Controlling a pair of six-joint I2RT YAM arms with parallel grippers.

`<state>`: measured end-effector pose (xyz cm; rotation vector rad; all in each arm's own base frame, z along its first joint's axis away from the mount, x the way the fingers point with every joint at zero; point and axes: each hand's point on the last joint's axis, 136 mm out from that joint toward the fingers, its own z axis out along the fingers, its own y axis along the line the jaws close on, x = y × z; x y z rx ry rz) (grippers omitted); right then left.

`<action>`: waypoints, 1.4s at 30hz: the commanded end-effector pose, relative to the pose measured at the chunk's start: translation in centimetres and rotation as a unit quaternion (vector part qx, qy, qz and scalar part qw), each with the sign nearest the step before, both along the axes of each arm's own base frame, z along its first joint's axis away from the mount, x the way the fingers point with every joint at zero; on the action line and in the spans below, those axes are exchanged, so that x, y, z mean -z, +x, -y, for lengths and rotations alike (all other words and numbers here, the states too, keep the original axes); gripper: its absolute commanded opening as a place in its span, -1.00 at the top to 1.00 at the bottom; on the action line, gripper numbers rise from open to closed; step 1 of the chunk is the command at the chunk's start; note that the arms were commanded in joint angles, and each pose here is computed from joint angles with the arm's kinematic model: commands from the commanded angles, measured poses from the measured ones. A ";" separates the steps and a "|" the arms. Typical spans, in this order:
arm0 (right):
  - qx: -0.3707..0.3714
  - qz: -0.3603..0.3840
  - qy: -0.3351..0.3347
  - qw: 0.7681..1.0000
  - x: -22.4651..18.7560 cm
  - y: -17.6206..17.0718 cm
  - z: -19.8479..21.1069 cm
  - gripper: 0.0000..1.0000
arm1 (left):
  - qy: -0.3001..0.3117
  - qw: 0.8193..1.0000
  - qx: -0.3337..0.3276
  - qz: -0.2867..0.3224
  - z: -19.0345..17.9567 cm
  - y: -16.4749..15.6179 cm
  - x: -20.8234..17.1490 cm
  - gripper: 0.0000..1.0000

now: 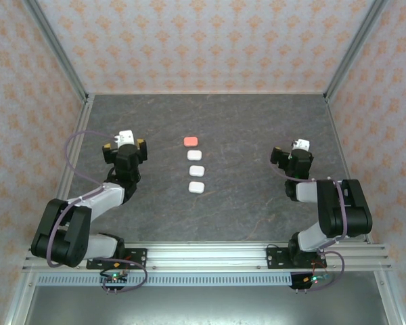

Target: Insert the wireless bluetooth earbuds into the charging case

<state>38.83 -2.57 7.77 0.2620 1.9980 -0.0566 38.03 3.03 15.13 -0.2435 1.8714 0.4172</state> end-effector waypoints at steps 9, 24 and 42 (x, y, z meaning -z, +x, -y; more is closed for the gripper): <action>-0.001 0.018 0.008 1.000 -1.0 0.7 -0.1 -0.98 | -0.024 0.997 0.076 0.004 0.9 2.2 -1.1 -1.00; -0.002 0.018 0.008 1.000 -1.0 0.6 -0.1 -0.98 | -0.038 0.997 0.063 0.007 0.5 0.5 -0.7 -1.00; -0.001 0.018 0.008 1.000 -1.0 0.6 -0.1 -0.98 | -0.051 0.996 0.063 -0.028 0.4 0.9 5.7 -1.00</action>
